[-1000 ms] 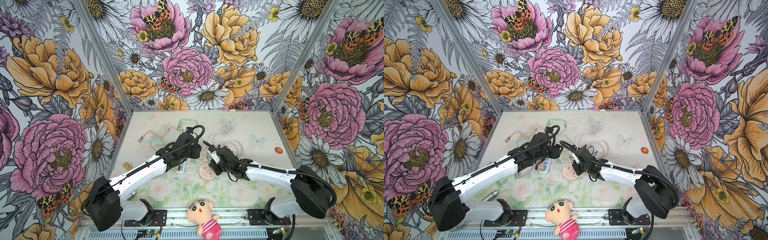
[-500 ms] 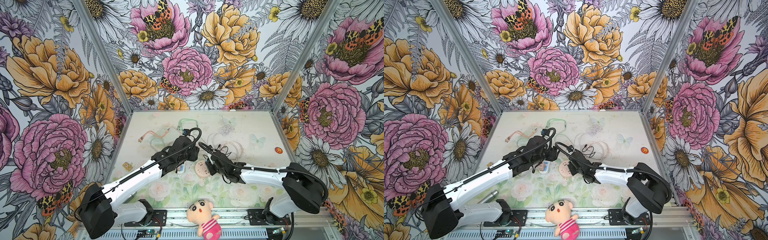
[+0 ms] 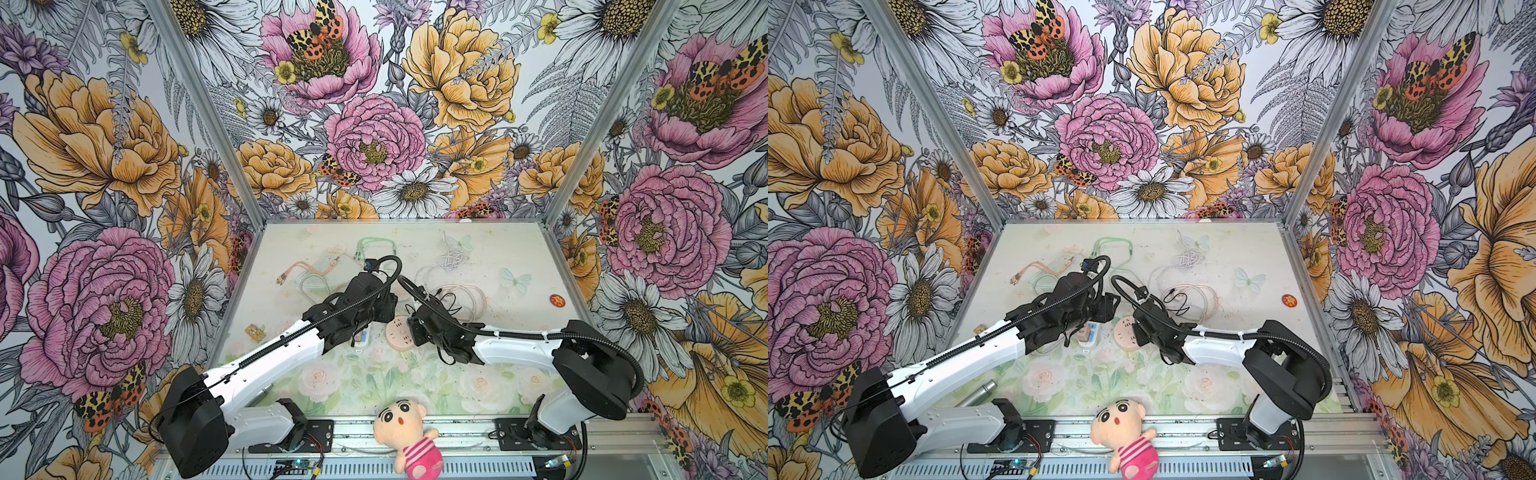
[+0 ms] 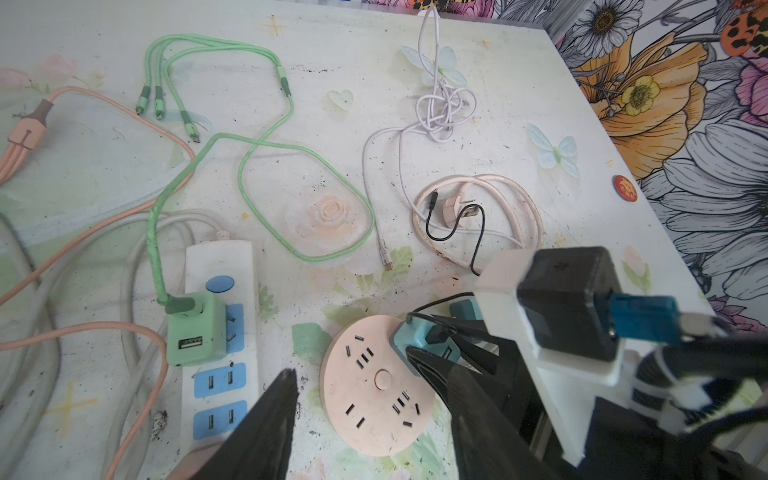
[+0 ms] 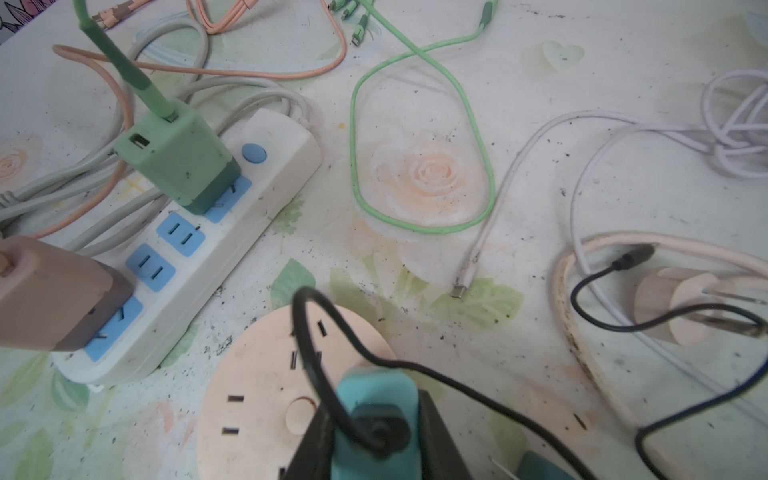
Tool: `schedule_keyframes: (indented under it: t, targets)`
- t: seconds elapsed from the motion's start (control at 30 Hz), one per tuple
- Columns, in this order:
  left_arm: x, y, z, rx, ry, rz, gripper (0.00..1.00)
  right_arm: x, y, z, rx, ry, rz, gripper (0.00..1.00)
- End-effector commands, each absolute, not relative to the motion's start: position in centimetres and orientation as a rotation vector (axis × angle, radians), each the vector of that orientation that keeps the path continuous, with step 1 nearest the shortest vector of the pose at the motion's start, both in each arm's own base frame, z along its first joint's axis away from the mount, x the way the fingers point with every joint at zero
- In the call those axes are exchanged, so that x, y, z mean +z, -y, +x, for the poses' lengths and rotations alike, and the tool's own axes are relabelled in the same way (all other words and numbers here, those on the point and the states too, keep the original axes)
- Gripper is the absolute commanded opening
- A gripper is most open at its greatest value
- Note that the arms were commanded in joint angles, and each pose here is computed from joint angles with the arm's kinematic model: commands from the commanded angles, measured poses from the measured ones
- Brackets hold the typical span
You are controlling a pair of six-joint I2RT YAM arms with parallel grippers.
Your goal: Insert the plug
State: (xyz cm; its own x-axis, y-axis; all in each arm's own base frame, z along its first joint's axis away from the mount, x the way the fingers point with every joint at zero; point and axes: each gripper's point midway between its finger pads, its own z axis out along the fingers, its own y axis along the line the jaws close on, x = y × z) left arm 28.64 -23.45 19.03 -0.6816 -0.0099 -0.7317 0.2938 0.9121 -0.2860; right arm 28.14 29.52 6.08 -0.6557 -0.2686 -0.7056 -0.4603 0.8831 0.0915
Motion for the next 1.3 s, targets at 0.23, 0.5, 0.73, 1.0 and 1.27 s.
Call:
schedule_keyframes:
  t: [0.23, 0.5, 0.73, 1.0, 1.27]
  targets:
    - [20.1, 22.0, 28.4, -0.490, -2.253, 0.146, 0.60, -4.2, -21.0, 20.3, -0.137, -2.788, -0.735, 0.00]
    - [20.6, 21.8, 28.4, -0.523, -2.247, 0.134, 0.60, -4.6, -20.8, 19.6, -0.214, -2.861, -0.788, 0.00]
    - [21.4, 21.9, 28.7, -0.529, -2.229, 0.139, 0.60, -4.1, -19.7, 19.6, -0.215, -2.891, -0.651, 0.00]
    - [22.1, 22.8, 29.3, -0.542, -2.225, 0.165, 0.60, -3.1, -17.9, 20.1, -0.190, -2.889, -0.531, 0.00]
    - [22.4, 23.1, 29.5, -0.549, -2.222, 0.159, 0.60, -0.1, -21.1, 21.2, -0.018, -2.798, -0.724, 0.00]
